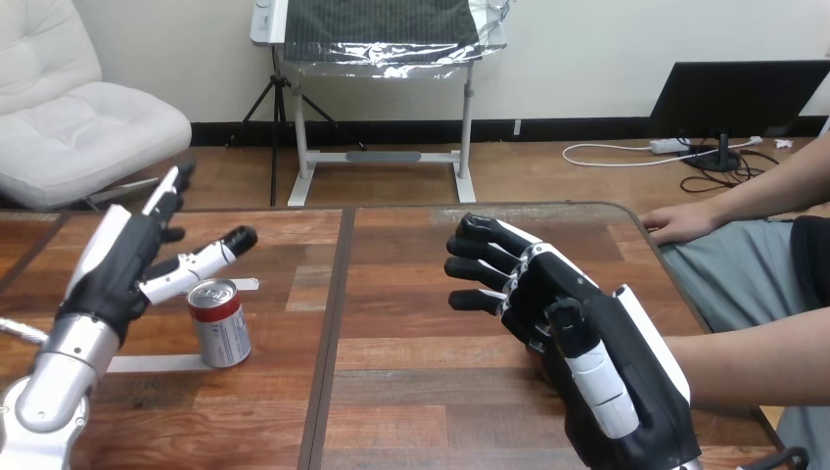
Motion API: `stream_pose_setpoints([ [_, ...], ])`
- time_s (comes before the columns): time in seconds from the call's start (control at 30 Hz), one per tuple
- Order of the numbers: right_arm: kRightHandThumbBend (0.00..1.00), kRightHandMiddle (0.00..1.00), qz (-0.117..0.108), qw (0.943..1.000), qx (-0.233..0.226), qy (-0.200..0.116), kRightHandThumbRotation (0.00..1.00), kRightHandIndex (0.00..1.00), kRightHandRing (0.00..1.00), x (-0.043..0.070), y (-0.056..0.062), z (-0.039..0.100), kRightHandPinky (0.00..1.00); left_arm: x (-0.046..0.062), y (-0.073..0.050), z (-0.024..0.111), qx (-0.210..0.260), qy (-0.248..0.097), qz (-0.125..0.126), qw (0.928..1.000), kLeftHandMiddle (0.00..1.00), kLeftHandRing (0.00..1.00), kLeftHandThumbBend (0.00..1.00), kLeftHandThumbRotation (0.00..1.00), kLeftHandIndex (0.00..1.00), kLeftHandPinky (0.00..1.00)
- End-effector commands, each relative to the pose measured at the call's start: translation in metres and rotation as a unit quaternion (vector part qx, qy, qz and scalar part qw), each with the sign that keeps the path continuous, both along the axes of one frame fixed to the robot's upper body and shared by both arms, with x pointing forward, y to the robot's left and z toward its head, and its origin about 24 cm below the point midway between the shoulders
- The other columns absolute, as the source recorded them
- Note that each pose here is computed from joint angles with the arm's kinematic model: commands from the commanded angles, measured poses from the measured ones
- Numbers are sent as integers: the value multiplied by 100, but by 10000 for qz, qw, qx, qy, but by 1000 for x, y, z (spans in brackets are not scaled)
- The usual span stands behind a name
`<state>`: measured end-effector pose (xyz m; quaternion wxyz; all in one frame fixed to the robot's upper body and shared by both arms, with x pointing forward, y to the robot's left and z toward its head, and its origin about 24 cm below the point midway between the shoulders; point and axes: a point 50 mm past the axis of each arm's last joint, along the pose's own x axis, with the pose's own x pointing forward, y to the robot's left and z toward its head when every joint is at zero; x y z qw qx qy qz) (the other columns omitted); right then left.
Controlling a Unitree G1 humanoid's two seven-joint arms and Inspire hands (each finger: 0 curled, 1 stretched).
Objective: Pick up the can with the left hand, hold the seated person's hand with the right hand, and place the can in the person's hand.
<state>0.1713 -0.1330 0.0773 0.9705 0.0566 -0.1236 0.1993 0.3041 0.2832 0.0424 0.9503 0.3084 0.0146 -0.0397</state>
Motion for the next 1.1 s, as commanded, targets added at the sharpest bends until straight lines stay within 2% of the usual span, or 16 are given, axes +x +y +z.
stream_pose_setpoints([
  [0.0, 94, 83, 39, 9990, 82, -448, 83, 82, 82, 8, 1, 17, 75, 23, 2, 32, 215, -352, 7, 9992, 100, 98, 72, 59, 100, 89],
  [0.77, 94, 82, 35, 9987, 127, -494, 82, 82, 81, 10, 0, 17, 73, 31, 1, 23, 654, 261, 79, 9975, 100, 97, 97, 50, 100, 88],
  [1.07, 95, 82, 23, 9986, 84, -518, 82, 82, 80, 9, -1, 18, 69, 32, 2, 18, 763, 468, 141, 9959, 100, 97, 100, 48, 100, 87],
])
